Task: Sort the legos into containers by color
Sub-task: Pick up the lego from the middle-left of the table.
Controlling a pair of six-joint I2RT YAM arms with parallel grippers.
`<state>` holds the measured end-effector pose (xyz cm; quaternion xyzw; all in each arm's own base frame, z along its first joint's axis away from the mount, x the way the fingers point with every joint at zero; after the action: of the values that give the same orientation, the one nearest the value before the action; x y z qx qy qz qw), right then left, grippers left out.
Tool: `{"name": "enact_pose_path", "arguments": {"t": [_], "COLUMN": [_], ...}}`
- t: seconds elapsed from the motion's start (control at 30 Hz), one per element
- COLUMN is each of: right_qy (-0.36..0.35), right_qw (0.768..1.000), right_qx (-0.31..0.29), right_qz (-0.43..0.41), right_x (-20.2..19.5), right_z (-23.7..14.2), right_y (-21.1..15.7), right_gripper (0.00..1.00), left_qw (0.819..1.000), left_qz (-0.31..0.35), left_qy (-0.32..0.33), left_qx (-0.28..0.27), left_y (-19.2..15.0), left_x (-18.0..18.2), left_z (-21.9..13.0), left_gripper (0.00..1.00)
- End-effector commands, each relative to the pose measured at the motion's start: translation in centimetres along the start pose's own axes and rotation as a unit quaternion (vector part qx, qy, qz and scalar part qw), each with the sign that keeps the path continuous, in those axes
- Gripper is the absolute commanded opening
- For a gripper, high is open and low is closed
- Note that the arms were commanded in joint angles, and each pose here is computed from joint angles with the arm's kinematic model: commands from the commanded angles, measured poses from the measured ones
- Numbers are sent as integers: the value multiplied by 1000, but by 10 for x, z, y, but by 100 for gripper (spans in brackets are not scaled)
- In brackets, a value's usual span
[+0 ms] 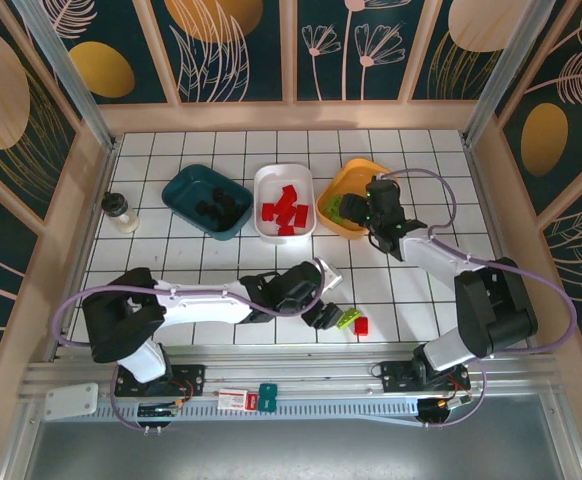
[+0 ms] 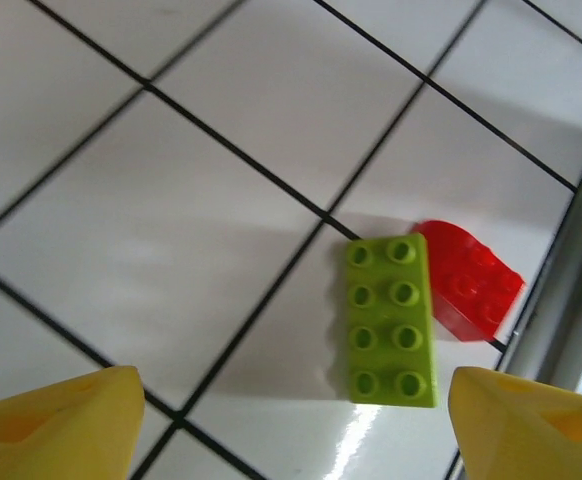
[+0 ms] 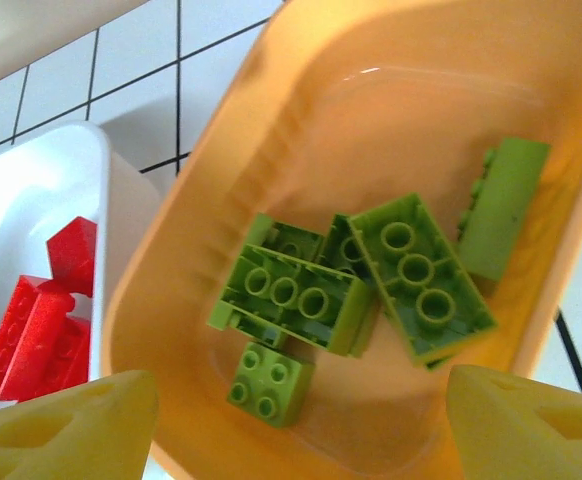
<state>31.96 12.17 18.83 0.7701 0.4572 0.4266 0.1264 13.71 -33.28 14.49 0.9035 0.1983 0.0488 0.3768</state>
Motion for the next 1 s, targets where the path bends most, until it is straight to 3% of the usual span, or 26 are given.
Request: {"name": "enact_pose_path", "arguments": {"t": [0.0,0.33,0.53,0.97], "right_qy": [13,16,17,25], "right_qw": [999,999,999,998], "right_qx": [-23,-35,-40,-38], "right_qz": [18,21,25,31], "right_x": [-2,-7,-11,-14], "right_z": [-11,-23,-28,-28], "right_y": [8,16,19,20], "right_gripper": [77,77,77,77], "left_qw": [998,996,993,995], "left_qz": [39,60,63,66], "left_qy": [-44,-55,-77,-43], "left_qx": [-2,36,56,65], "left_y": [8,9,3,-1], "left_x": [-17,-31,-36,-31], "left_z": [11,42,54,60], "left_gripper": [77,58,58,29]}}
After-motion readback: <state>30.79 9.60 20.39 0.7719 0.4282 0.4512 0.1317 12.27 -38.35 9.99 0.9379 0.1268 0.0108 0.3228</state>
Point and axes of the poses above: each hand's point on the last joint's axis, 136 mm out from that joint toward the fingers, its own z axis out along the fingers, its own x axis along the line the jaws close on, y = z × x, the point moved 10 cm from there along -z, back along the fingers, and after that the axes turned 15 degrees about z, right-handed, at the moved point
